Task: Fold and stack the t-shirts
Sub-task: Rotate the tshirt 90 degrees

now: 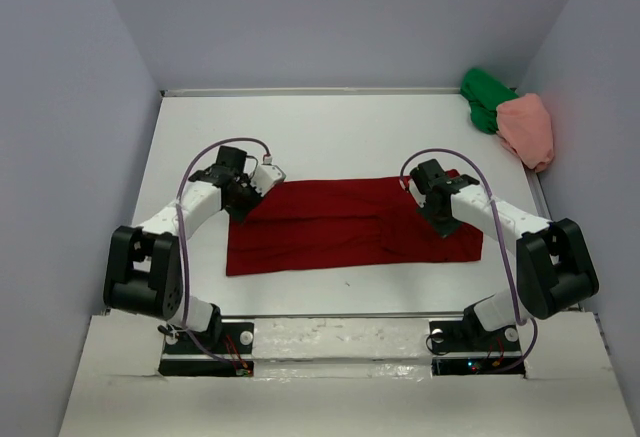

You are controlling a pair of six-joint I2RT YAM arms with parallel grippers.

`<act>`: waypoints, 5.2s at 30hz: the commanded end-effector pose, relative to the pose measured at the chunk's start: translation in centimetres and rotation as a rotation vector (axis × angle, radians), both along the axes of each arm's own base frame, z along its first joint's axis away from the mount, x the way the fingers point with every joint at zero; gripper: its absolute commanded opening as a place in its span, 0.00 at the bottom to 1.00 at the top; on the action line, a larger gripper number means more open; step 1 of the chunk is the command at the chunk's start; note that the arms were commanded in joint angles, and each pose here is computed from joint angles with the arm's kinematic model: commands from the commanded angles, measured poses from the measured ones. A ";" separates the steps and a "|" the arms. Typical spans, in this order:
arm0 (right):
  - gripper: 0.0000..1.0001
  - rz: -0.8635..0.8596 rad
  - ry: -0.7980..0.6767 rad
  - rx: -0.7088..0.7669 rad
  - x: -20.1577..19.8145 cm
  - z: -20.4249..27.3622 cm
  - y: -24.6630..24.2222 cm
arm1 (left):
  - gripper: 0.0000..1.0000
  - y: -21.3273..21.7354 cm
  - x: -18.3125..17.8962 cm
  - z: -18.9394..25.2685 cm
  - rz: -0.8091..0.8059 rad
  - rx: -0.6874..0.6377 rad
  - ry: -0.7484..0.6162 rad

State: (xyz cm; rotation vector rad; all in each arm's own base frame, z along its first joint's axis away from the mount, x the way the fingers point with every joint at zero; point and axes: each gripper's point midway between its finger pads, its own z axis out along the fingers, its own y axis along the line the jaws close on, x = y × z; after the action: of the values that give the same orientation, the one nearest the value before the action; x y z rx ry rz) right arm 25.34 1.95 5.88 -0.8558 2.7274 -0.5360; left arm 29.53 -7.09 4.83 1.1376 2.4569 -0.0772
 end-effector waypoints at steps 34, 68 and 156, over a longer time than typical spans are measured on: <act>0.00 -0.008 0.035 0.001 0.1 -0.9 0.1 | 0.00 -0.8 4.3 -3.4 0.030 0.005 -0.002; 0.00 0.062 0.214 0.033 3.1 -6.5 2.6 | 0.00 -0.8 3.3 -1.4 0.052 -0.007 0.001; 0.00 0.691 0.252 0.573 0.3 2.4 33.1 | 0.00 10.4 2.3 7.6 0.539 -0.139 -0.415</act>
State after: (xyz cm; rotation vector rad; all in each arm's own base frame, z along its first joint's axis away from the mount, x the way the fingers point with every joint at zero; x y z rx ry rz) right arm 27.14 33.21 8.97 -1.5839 2.3450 0.4685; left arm 31.39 2.75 11.89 0.4029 2.2771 0.1110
